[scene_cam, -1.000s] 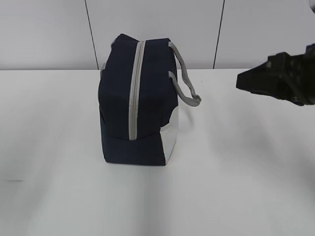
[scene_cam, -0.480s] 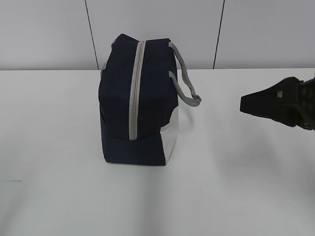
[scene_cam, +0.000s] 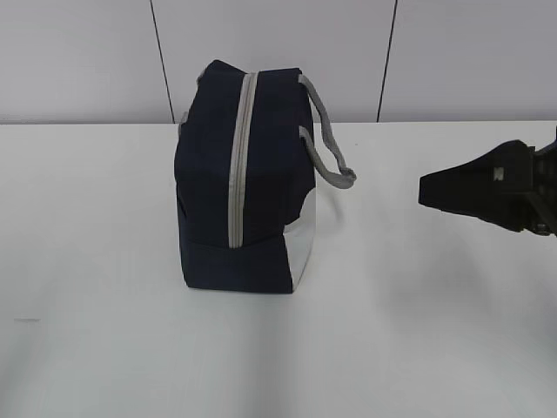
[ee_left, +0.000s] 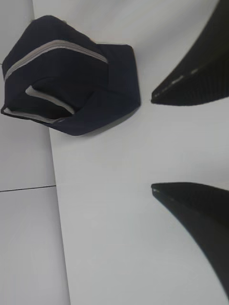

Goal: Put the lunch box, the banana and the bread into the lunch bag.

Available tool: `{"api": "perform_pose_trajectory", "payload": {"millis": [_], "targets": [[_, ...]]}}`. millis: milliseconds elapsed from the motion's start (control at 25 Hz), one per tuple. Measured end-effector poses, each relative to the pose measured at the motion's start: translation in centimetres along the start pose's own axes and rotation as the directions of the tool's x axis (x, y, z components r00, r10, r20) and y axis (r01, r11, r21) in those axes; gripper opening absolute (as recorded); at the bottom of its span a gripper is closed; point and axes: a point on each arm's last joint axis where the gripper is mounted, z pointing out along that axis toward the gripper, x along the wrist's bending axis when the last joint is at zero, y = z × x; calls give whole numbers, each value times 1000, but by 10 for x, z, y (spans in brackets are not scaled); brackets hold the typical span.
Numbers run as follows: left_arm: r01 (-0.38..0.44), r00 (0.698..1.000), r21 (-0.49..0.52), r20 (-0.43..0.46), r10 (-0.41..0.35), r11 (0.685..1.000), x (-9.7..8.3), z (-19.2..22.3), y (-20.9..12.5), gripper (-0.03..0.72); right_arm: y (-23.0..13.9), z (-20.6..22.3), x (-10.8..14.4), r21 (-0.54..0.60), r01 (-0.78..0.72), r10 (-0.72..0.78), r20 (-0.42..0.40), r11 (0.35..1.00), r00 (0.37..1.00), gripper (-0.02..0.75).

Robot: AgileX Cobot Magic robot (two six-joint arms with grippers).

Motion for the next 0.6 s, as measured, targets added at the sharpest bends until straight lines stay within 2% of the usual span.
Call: {"api": "perform_pose_trajectory", "payload": {"millis": [240, 360, 480, 600], "targets": [[7, 1000, -45, -6, -7, 999, 1, 6, -1, 344, -1, 0, 1, 9, 0, 0, -16, 1000, 1000, 286], [20, 1000, 15, 22, -20, 1000, -3, -4, 0, 342, -1, 0, 2, 14, 0, 0, -23, 1000, 1000, 286], [14, 1000, 147, 12, -16, 989, -2, -7, -11, 340, -2, 0, 3, 17, 0, 0, -28, 1000, 1000, 286], [25, 1000, 176, 1, -26, 984, -1, -7, -14, 338, -2, 0, 3, 17, 1, 0, -28, 1000, 1000, 286]]}}
